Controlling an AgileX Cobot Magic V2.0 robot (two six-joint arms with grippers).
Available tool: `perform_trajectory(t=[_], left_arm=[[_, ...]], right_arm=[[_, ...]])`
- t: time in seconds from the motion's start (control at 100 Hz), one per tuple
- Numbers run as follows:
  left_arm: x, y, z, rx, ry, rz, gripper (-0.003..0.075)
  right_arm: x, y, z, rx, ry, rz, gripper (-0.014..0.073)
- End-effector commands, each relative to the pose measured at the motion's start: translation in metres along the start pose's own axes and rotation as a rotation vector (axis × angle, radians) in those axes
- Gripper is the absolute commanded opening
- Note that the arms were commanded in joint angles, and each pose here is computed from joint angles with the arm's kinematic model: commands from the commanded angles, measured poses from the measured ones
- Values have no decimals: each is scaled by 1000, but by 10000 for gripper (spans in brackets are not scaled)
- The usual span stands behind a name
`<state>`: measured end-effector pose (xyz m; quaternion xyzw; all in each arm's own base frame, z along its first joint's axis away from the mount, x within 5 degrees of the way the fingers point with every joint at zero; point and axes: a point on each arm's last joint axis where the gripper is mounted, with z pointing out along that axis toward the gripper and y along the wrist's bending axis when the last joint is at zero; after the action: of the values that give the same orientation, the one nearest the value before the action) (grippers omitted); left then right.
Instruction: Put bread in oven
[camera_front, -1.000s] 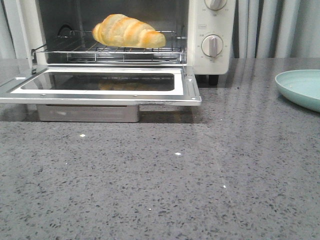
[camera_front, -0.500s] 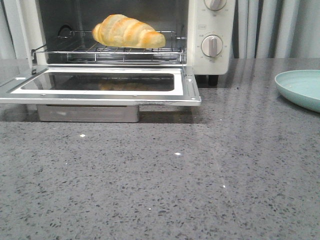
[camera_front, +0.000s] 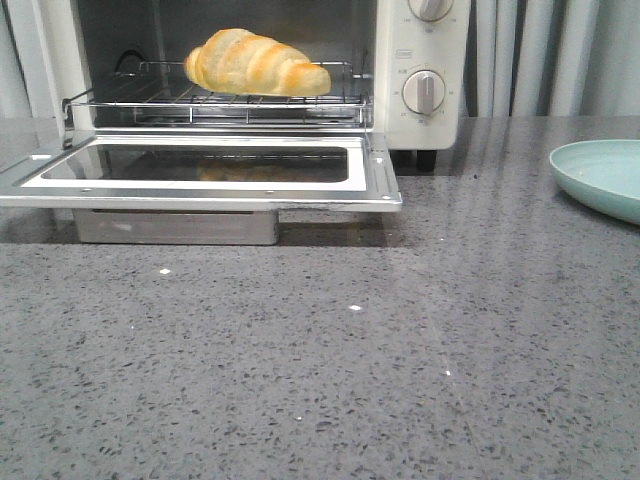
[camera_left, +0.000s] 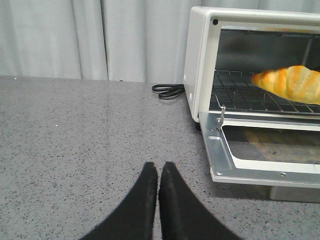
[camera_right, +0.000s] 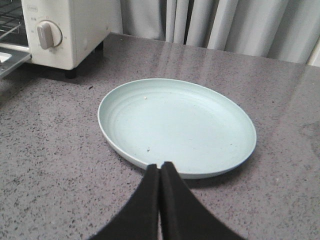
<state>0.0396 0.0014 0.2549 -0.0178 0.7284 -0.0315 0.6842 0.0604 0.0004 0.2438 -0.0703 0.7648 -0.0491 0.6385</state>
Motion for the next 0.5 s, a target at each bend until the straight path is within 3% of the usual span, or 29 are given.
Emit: perform_trajectory(t=[0.0, 0.49], left_arm=[[-16, -2, -8, 18, -131, -15, -21], [-16, -2, -8, 18, -131, -15, -21]], right_arm=[[-6, -1, -2, 19, -127, 6, -69], [36, 5, 3, 43, -135, 8, -69]])
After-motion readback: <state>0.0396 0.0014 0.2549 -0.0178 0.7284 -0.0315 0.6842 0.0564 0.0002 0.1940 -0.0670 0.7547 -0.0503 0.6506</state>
